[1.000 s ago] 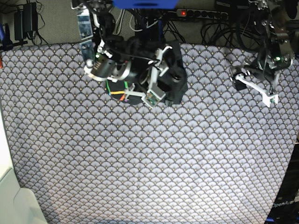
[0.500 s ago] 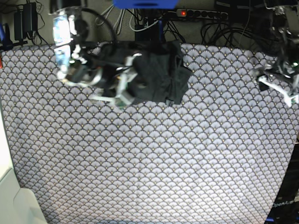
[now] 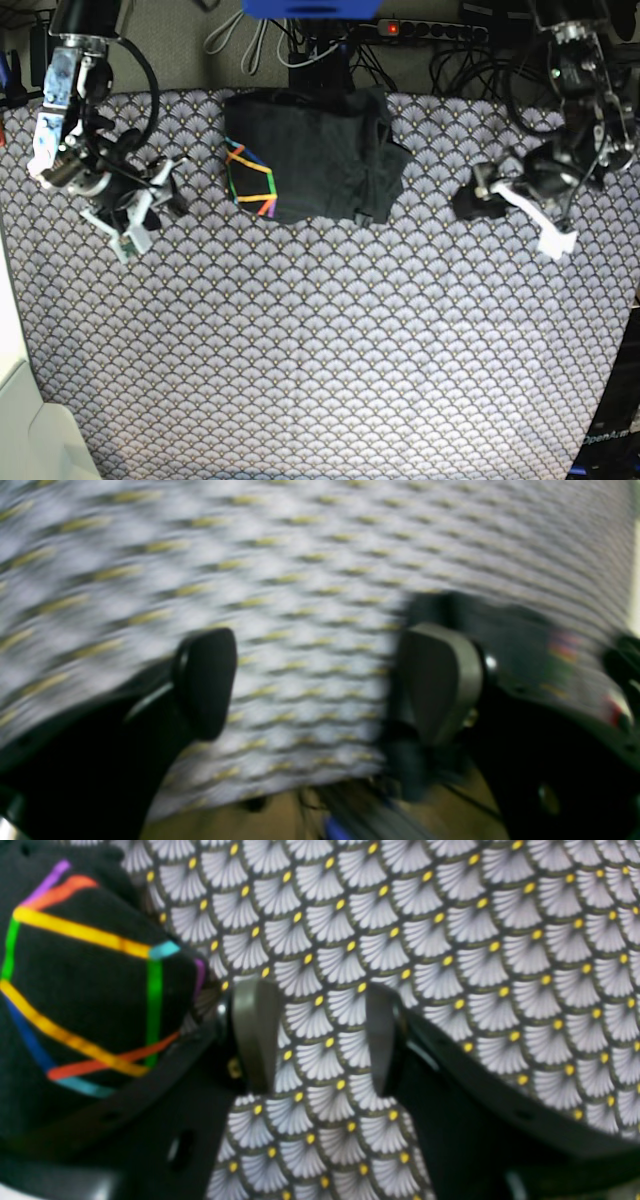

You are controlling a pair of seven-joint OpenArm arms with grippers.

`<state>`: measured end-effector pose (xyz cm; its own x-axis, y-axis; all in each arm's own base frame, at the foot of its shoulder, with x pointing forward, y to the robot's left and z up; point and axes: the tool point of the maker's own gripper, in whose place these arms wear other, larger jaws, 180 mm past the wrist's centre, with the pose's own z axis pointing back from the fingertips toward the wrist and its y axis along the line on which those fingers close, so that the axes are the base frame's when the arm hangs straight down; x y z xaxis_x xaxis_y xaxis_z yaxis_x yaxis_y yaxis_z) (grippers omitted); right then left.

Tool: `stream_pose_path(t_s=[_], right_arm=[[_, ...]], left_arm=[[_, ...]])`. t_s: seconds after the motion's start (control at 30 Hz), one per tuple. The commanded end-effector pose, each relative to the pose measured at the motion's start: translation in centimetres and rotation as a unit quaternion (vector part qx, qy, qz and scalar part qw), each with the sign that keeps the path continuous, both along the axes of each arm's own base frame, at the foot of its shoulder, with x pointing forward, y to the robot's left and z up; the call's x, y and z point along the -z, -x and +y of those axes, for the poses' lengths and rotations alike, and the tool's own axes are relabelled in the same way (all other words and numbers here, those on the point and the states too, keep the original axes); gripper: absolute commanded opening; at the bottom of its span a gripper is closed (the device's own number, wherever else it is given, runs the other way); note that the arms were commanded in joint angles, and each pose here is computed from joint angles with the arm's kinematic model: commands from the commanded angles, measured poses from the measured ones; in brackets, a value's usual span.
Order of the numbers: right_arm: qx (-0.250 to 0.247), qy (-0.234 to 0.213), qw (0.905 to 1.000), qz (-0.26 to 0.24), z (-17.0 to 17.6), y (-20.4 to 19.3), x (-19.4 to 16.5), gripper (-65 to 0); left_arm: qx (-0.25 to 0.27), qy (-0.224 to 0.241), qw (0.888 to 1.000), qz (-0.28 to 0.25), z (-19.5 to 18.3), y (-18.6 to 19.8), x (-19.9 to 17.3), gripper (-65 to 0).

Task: Fold the T-shirt properly
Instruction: 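Grasp the folded bundle's edge with the left gripper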

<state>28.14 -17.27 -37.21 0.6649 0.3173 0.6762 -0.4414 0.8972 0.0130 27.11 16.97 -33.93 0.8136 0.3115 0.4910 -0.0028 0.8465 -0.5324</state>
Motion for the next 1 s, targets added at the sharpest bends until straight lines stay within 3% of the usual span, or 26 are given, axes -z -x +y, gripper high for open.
stream_pose_path(t_s=[0.0,0.17,0.33,0.5,0.7,0.97], right_arm=[[-0.001,0.004,0.9999,-0.013,-0.5,-0.3,-0.7,-35.3],[0.003,0.007,0.9999,-0.012,-1.0,-0.3,-0.7,-35.3],[0.002,0.016,0.9998,-0.012,-1.5,-0.3,-0.8,-35.3],[0.002,0.014,0.9998,-0.012,-1.4,-0.3,-0.8,-35.4],[0.002,0.013,0.9998,-0.012,-1.3,-0.3,-0.8,-35.4],[0.001,0.012,0.9998,-0.013,-1.2,-0.4,-0.8,-35.4]], left_arm=[[0.014,0.021,1.0,-0.01,-1.4,-0.4,-0.8,-12.5],[0.052,0.116,0.992,0.016,-7.6,0.0,0.2,-12.5],[0.064,0.154,0.985,0.052,-10.8,0.4,1.9,-12.5],[0.055,0.157,0.982,0.089,-10.6,0.8,4.1,-12.5],[0.046,0.106,0.986,0.12,-9.5,0.9,6.6,-12.5],[0.095,0.112,0.98,0.134,-13.2,1.3,7.1,-12.5]])
